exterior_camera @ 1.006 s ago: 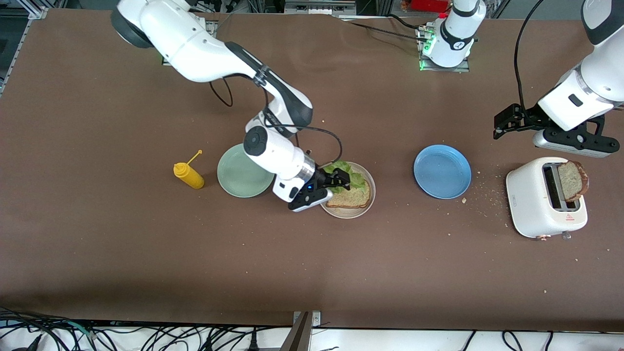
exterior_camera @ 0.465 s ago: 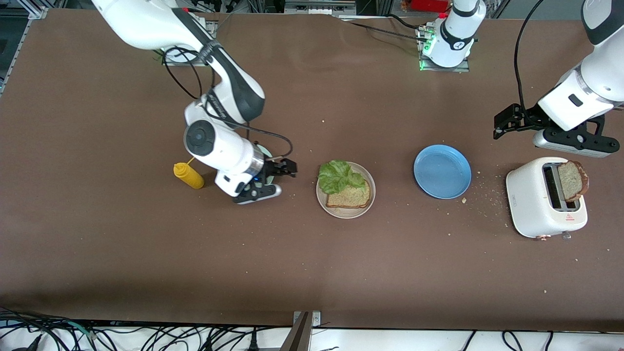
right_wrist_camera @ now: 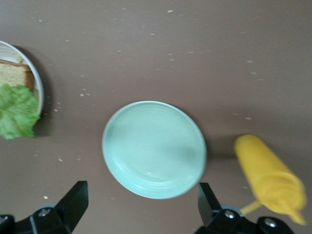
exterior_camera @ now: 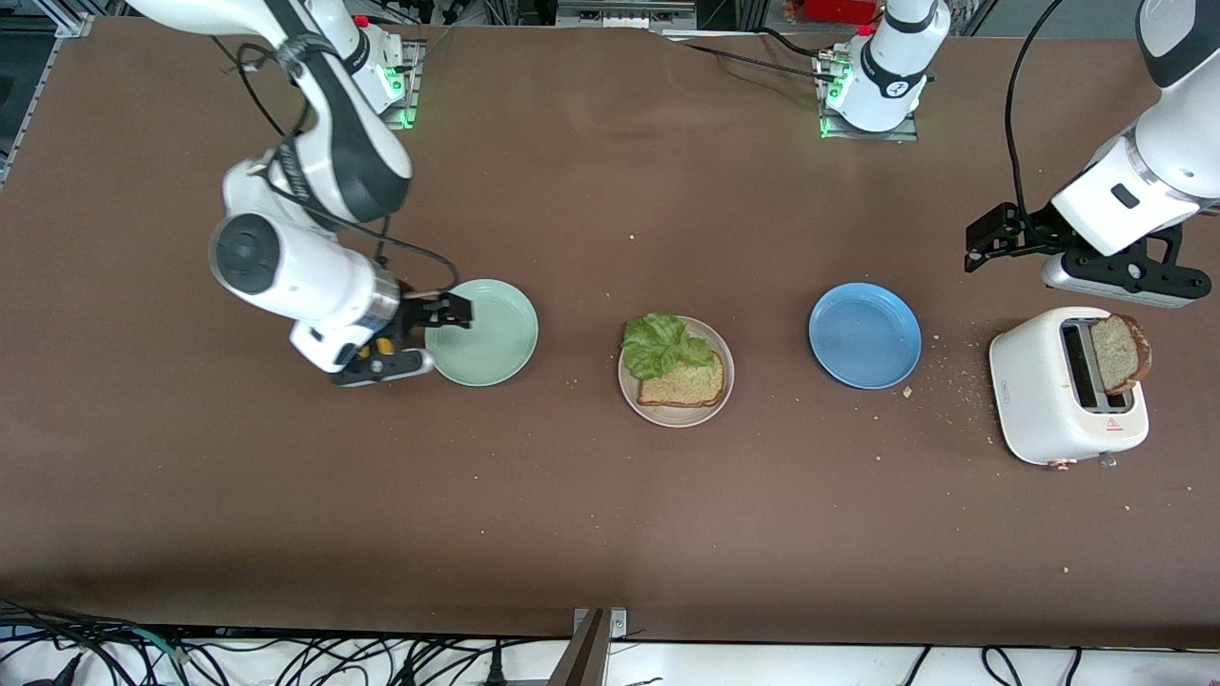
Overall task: Make sandwich in beige plate with both arms
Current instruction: 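Withdraw the right gripper back past the pale green plate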
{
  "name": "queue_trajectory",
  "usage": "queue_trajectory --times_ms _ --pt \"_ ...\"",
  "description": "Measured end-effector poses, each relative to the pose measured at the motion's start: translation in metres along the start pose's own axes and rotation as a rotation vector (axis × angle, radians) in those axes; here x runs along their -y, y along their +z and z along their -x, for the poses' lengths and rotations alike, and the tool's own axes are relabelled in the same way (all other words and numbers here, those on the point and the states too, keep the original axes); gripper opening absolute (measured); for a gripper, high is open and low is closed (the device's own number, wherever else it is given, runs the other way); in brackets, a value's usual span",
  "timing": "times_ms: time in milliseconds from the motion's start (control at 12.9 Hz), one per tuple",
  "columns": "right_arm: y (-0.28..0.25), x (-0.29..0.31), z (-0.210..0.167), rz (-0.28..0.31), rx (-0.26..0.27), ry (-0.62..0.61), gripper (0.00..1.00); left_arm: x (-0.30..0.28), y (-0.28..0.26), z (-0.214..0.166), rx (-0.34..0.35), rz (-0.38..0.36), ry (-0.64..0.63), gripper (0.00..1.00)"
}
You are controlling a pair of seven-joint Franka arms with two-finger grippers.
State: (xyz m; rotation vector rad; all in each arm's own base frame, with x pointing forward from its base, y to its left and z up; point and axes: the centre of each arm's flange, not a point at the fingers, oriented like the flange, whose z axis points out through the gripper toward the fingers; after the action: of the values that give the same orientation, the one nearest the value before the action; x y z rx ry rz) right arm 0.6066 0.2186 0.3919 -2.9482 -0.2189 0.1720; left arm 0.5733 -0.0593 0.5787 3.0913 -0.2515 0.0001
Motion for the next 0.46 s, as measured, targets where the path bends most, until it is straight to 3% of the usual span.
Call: queue_trajectory --times_ms 232,465 --pt "-0.040 -0.053 0.017 0.036 0.022 -0.003 1.00 0.000 0.000 0.000 0.000 0.000 0.000 1.00" --pt "-0.084 -0.091 0.031 0.119 -0.017 -0.012 1.00 0.000 0.000 0.000 0.000 0.000 0.000 1.00"
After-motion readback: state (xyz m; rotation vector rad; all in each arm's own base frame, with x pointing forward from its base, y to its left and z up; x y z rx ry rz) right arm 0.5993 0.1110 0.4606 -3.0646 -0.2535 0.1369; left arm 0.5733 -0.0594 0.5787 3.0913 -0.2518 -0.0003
